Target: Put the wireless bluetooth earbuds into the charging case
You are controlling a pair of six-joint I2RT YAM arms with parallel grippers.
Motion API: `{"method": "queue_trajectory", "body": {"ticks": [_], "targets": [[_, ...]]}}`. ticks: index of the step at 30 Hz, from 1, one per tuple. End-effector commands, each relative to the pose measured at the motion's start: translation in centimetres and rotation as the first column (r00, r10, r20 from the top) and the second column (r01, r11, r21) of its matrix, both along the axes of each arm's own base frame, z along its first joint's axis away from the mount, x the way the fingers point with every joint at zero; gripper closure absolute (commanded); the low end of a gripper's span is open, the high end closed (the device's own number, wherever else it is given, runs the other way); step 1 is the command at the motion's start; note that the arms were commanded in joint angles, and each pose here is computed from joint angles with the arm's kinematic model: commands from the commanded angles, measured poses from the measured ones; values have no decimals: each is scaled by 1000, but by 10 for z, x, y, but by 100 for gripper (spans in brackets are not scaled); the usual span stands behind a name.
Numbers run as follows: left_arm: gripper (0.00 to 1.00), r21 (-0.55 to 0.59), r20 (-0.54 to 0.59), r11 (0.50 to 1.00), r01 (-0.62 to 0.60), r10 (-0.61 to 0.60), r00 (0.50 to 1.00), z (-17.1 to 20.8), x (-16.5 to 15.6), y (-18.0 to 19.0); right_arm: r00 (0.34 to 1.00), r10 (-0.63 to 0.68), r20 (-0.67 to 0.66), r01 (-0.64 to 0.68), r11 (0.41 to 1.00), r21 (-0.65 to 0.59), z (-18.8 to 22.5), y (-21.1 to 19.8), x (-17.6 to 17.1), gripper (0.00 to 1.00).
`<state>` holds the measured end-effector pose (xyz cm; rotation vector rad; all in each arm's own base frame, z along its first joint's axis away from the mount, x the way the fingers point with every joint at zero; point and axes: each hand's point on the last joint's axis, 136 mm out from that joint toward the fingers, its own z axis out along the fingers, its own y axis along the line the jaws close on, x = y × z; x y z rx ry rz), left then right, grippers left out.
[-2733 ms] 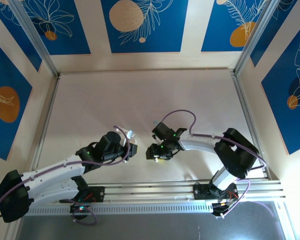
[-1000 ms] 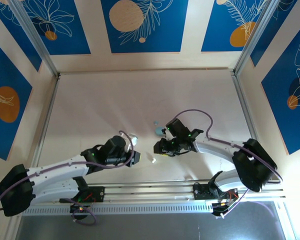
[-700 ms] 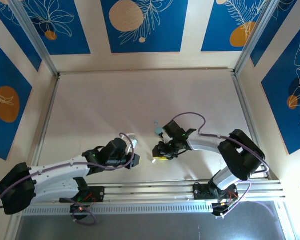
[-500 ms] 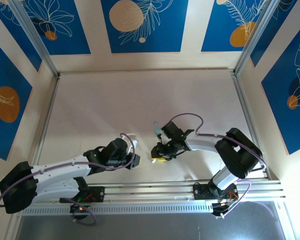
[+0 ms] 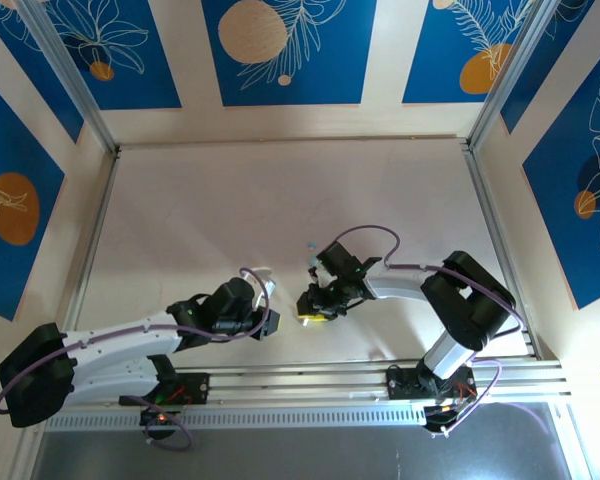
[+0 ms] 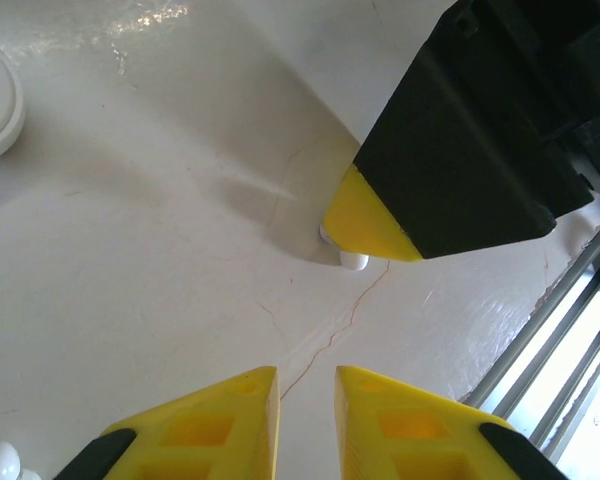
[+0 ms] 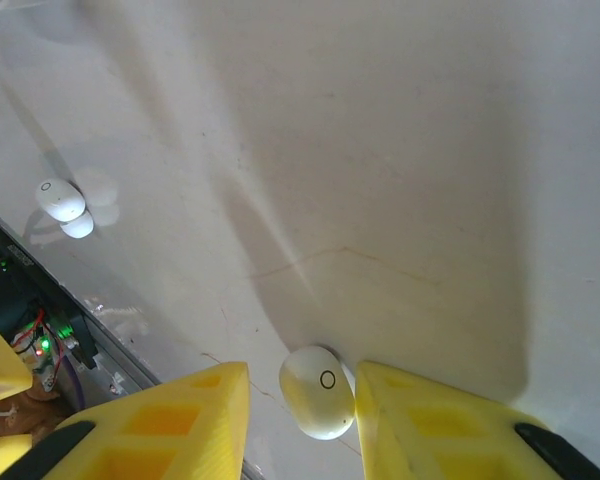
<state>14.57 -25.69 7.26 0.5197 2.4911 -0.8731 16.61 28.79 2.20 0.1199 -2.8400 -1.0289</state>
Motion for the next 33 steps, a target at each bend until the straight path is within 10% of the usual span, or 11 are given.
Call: {"method": "queue_trajectory", "body": {"ticks": [1, 33], "targets": [[79, -14, 6, 1000, 10, -9, 1000, 3, -3, -1, 1000, 2, -28, -3, 1000, -24, -8, -1, -7, 67], [78, -3, 12, 1000, 9, -9, 1000, 2, -2, 1, 998, 34, 51, -32, 998, -47, 11, 3, 7, 52]]}}
